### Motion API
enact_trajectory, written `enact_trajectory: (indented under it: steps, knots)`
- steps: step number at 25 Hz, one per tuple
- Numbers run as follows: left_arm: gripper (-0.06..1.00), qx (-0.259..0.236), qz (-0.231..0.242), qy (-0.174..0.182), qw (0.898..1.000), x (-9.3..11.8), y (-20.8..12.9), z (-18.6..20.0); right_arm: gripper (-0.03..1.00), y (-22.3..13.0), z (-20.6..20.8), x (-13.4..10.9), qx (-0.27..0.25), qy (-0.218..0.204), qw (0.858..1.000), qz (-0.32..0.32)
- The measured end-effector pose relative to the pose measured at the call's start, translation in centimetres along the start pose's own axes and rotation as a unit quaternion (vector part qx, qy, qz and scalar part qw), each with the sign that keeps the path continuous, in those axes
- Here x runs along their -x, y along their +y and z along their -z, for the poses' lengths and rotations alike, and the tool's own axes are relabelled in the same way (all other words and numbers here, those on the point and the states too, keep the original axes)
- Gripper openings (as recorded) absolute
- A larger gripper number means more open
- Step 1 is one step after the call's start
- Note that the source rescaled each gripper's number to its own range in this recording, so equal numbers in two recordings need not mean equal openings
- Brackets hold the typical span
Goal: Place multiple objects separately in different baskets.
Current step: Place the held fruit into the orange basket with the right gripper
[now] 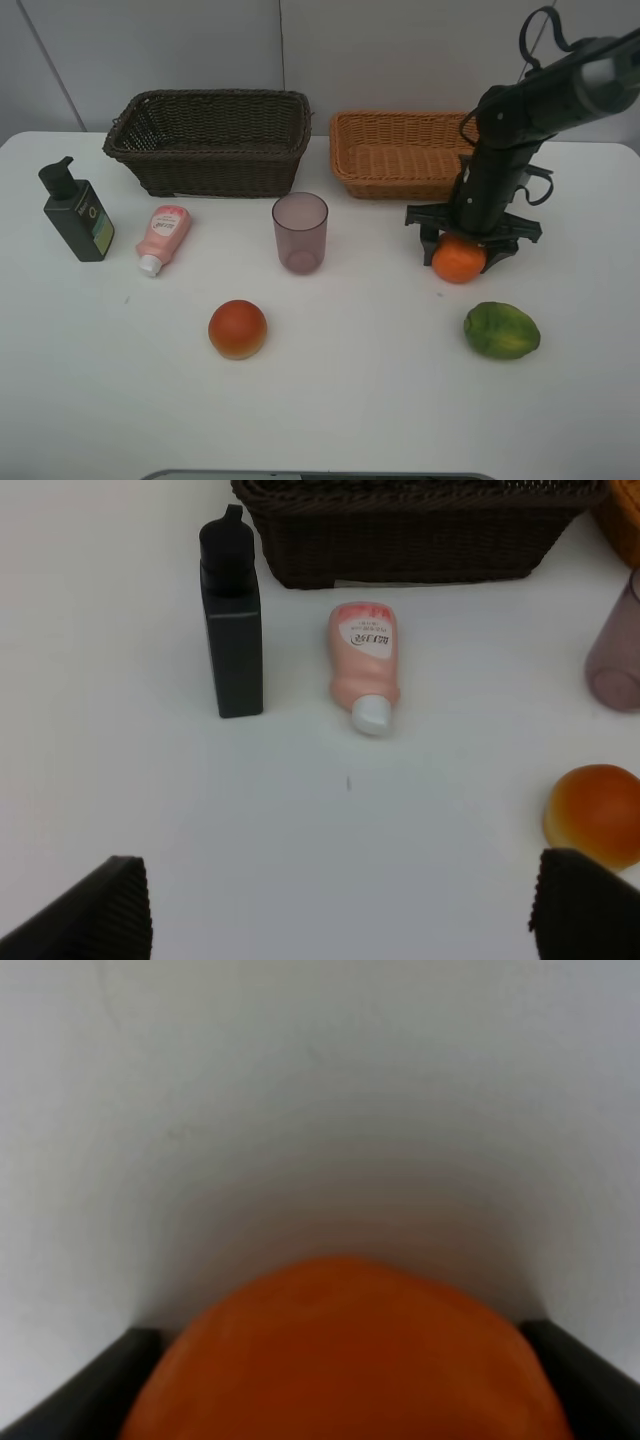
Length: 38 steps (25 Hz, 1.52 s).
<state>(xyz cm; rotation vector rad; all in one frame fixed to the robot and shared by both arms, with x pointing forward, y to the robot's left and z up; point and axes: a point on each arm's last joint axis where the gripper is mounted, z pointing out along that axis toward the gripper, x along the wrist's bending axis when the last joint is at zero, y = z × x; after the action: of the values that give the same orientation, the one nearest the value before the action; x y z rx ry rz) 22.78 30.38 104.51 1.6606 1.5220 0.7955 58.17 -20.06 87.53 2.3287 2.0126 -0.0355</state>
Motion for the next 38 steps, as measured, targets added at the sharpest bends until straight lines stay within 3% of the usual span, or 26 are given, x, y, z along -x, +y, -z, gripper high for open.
enact_trajectory:
  steps: [18, 26, 30, 38]
  knots:
    - [0.98, 0.0, 0.0, 0.0, 1.0, 0.0, 0.0, 0.0, 0.42, 0.3, 0.8, -0.1, 0.014, 0.006, 1.0, 0.023]
    - [0.98, 0.0, 0.0, 0.0, 1.0, 0.0, 0.0, 0.0, 0.42, 2.4, 7.7, -0.4, 0.001, -0.006, 0.993, 0.121]
    - [0.98, 0.0, 0.0, 0.0, 1.0, 0.0, 0.0, 0.0, 0.42, 4.2, 11.1, -1.0, 0.038, 0.004, 0.986, 0.164]
    - [0.98, 0.0, 0.0, 0.0, 1.0, 0.0, 0.0, 0.0, 0.42, 9.6, 12.8, -1.6, 0.092, 0.011, 0.982, 0.165]
